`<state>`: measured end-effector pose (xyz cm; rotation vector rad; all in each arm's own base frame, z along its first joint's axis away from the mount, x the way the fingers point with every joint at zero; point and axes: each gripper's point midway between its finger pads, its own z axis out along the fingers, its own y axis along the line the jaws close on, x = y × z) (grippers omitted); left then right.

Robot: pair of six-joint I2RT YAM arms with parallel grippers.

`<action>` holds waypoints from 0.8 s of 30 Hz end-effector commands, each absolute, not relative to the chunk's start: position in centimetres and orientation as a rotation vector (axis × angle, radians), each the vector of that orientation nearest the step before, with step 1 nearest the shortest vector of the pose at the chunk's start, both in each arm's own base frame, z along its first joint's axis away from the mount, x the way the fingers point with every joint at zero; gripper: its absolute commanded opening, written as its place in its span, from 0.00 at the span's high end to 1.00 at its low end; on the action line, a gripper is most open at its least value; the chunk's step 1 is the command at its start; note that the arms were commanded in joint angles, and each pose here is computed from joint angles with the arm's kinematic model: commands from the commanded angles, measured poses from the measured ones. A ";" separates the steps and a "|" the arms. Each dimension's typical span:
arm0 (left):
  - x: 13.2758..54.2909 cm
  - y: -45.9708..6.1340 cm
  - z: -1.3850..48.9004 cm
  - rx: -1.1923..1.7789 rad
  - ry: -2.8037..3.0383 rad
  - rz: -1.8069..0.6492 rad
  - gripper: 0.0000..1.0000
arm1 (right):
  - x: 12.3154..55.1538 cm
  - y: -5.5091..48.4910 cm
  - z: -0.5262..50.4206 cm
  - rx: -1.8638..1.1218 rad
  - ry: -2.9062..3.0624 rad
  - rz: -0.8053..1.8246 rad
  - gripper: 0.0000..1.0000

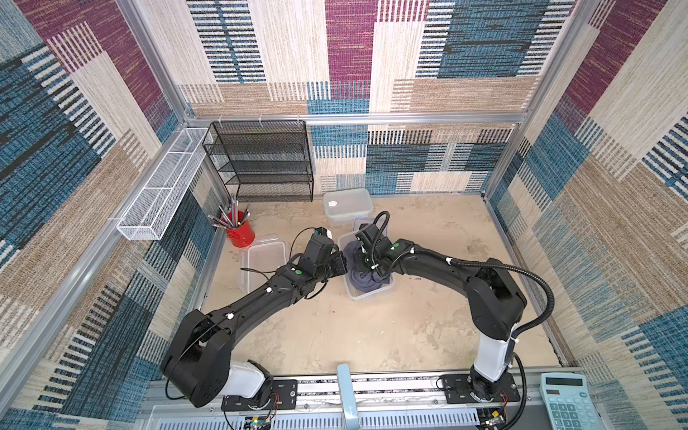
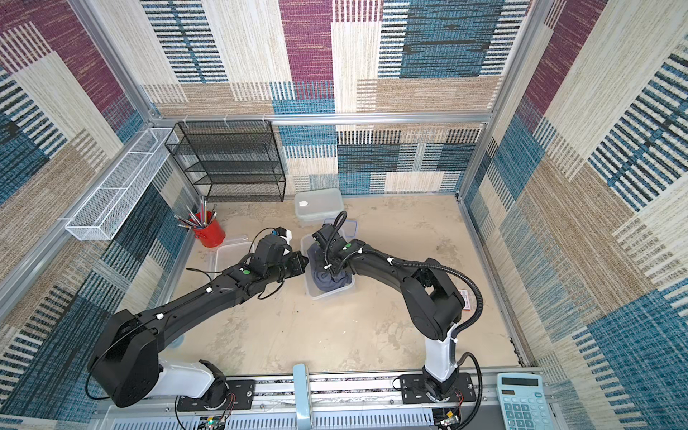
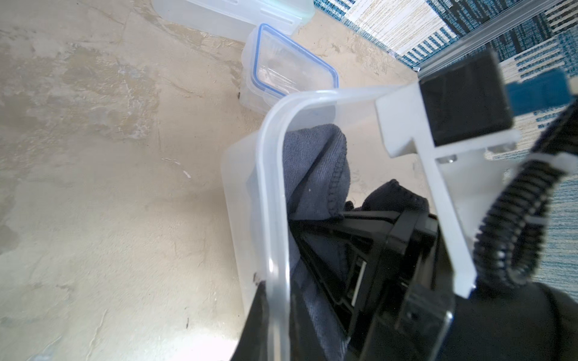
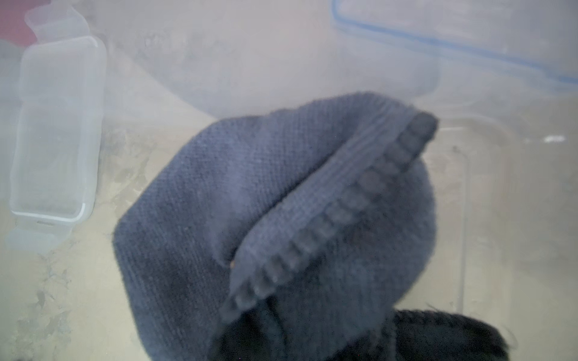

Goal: Wipe the insides of the lunch boxes
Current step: Wipe the dirt inside the lunch box.

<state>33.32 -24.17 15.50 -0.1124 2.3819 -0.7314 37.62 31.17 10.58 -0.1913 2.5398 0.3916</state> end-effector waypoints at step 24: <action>30.2 -26.2 11.9 0.154 2.697 -0.701 0.64 | 30.2 33.1 5.4 -0.454 2.747 0.500 1.00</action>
